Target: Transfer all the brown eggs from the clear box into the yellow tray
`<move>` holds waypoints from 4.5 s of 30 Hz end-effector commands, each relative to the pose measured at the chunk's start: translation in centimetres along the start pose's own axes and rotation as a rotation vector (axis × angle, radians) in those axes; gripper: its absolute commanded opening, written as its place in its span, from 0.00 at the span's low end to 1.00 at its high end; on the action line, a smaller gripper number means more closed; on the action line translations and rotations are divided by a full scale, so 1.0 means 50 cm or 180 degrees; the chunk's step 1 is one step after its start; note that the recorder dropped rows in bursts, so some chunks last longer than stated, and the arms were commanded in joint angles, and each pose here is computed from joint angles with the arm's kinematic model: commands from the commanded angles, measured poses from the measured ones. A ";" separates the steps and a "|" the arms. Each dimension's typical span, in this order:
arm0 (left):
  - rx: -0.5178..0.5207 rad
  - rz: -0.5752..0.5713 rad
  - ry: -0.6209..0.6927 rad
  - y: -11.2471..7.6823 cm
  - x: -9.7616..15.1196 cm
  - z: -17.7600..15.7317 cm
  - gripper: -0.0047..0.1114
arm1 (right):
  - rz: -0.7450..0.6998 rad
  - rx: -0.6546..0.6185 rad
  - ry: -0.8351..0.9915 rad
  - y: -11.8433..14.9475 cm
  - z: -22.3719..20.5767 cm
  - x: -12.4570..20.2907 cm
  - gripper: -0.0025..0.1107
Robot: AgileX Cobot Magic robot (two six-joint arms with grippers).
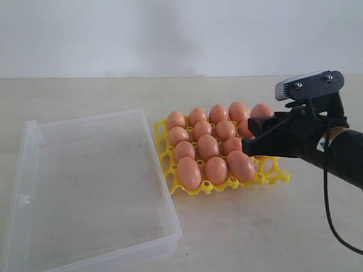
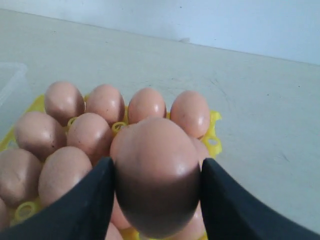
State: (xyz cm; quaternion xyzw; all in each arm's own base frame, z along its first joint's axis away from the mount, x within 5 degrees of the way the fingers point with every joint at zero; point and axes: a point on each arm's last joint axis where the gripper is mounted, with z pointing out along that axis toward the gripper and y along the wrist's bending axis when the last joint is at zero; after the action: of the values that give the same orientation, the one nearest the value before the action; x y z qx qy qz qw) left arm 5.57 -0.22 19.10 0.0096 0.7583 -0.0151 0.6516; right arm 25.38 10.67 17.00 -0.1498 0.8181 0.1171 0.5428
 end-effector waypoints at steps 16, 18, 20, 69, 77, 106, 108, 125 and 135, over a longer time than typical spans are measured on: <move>0.0017 -0.0013 -0.0022 -0.001 -0.002 -0.001 0.00 | 0.0165 0.0168 -0.0165 -0.007 -0.024 0.065 0.02; 0.0017 -0.0013 -0.0022 -0.001 -0.002 -0.001 0.00 | 0.0184 0.0167 -0.0160 -0.007 -0.024 0.065 0.02; 0.0017 -0.0013 -0.0022 -0.001 -0.002 -0.001 0.00 | 0.0250 0.0166 -0.0162 -0.007 -0.024 0.065 0.02; 0.0017 -0.0013 -0.0022 -0.001 -0.002 -0.001 0.00 | 0.0368 0.0116 0.0266 -0.003 -0.010 0.109 0.02; 0.0017 -0.0013 -0.0022 -0.001 -0.002 -0.001 0.00 | 0.0336 0.0099 0.0268 -0.002 -0.010 0.109 0.18; 0.0017 -0.0013 -0.0022 -0.001 -0.002 -0.001 0.00 | 0.0595 0.0179 -0.0092 -0.006 -0.104 -0.002 0.57; 0.0017 -0.0013 -0.0022 -0.001 -0.002 -0.001 0.00 | 0.0595 0.0140 0.0035 -0.003 -0.130 -0.021 0.57; 0.0017 -0.0013 -0.0016 -0.001 -0.002 -0.001 0.00 | -0.0216 -0.0648 -0.0007 0.095 -0.226 -0.213 0.02; 0.0017 -0.0013 -0.0016 -0.001 -0.002 -0.001 0.00 | -0.0493 -0.1156 -0.0247 0.185 -0.205 -0.219 0.02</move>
State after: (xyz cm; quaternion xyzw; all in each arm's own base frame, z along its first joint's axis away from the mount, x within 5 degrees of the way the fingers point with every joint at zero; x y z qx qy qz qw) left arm 5.57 -0.22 19.10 0.0096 0.7583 -0.0151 0.6516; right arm 16.98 16.51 30.95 -0.2998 0.7625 0.2235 0.5279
